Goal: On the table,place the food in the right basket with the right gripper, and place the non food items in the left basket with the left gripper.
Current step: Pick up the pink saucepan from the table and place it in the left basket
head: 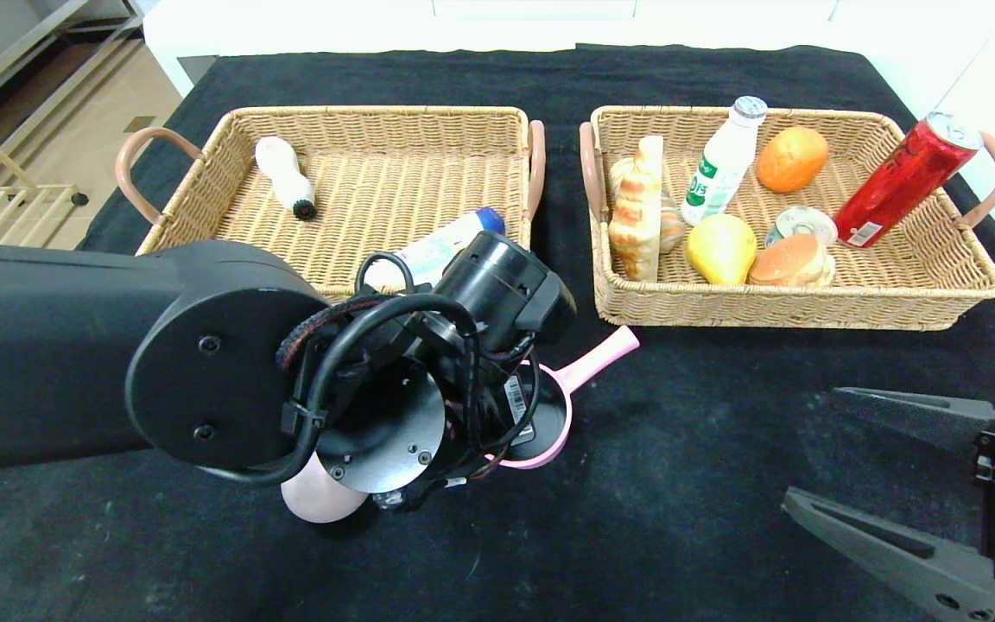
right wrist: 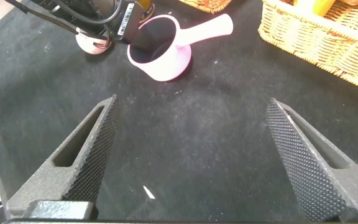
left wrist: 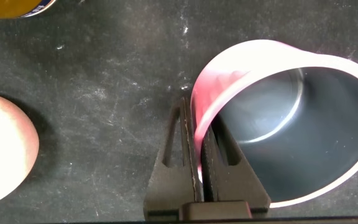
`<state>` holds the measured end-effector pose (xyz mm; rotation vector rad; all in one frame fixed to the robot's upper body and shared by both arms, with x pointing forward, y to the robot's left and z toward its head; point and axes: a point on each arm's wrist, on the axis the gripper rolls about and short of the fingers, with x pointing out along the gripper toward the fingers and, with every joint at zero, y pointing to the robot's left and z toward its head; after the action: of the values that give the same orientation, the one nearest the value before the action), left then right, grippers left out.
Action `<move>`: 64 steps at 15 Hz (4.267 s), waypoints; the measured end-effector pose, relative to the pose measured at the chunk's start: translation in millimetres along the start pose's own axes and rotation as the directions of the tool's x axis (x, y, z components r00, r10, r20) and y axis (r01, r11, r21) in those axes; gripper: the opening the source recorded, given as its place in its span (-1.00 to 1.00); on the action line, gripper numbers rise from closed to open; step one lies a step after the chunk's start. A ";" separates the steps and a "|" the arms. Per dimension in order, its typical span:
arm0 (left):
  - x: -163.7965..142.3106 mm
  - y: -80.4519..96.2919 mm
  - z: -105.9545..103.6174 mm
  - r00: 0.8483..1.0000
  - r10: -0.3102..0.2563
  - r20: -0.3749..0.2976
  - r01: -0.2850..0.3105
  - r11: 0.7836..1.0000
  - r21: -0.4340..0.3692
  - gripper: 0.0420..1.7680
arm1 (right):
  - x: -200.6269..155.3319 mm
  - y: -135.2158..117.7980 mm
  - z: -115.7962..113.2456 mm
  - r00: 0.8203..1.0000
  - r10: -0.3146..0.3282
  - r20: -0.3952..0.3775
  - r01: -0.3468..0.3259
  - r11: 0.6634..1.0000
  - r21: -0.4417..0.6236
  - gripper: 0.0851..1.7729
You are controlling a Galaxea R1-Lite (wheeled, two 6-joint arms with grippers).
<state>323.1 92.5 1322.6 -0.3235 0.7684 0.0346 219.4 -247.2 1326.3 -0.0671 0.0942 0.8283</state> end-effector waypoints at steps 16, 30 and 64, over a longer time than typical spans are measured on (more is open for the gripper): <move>-26.5 6.0 13.6 0.997 -0.064 0.035 0.063 0.997 0.034 -0.86 | 0.3 -0.2 0.5 1.000 -0.001 0.000 0.001 1.000 0.001 0.93; -82.4 28.5 76.1 0.930 -0.255 0.265 0.244 0.967 0.074 -0.86 | 1.6 -1.3 -0.6 1.000 -0.006 -0.008 0.006 1.000 0.004 0.93; 8.9 62.7 182.0 0.847 -0.067 0.528 0.092 0.995 -0.022 -0.14 | -2.6 -3.2 3.0 1.000 -0.024 0.015 0.024 1.000 -0.001 0.93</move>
<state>443.5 205.8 1421.6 -0.3690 0.2040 0.0605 220.2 -250.9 1329.6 -0.0634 0.0784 0.8050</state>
